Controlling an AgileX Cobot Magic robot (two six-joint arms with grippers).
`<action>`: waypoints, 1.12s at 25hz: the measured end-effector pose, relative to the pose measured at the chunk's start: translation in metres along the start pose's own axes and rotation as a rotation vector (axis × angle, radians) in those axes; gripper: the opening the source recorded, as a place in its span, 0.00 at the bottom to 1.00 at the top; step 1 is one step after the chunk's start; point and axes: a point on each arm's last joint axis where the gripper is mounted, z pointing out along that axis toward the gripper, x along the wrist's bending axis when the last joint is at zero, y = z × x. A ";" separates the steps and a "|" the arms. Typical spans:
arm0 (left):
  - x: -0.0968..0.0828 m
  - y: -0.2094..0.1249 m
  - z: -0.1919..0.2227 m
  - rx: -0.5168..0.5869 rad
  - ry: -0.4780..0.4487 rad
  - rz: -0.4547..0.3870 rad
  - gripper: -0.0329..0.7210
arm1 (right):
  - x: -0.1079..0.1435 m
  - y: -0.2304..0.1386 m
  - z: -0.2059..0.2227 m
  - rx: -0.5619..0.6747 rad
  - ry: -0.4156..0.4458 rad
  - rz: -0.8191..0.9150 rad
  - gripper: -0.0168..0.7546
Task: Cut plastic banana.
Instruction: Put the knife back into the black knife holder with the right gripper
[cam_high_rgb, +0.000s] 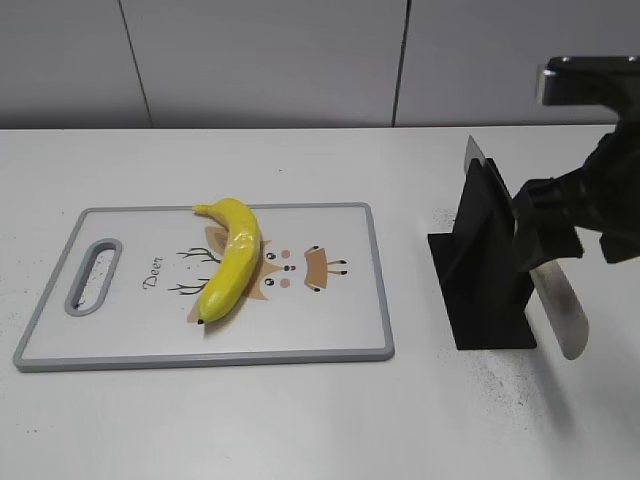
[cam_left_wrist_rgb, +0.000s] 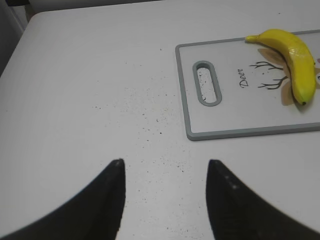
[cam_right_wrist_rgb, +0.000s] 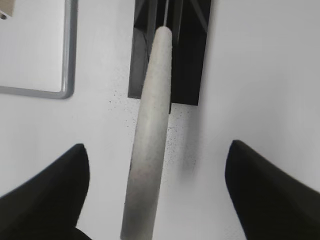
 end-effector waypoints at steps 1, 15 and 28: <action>0.000 0.000 0.000 0.000 0.001 0.000 0.71 | -0.001 -0.001 -0.010 -0.032 0.012 -0.023 0.85; 0.000 0.000 0.000 0.000 0.001 0.000 0.71 | -0.035 -0.090 -0.101 -0.377 0.082 -0.306 0.82; 0.000 0.000 0.000 0.000 0.001 0.000 0.71 | -0.074 -0.192 -0.108 -0.603 0.126 -0.313 0.78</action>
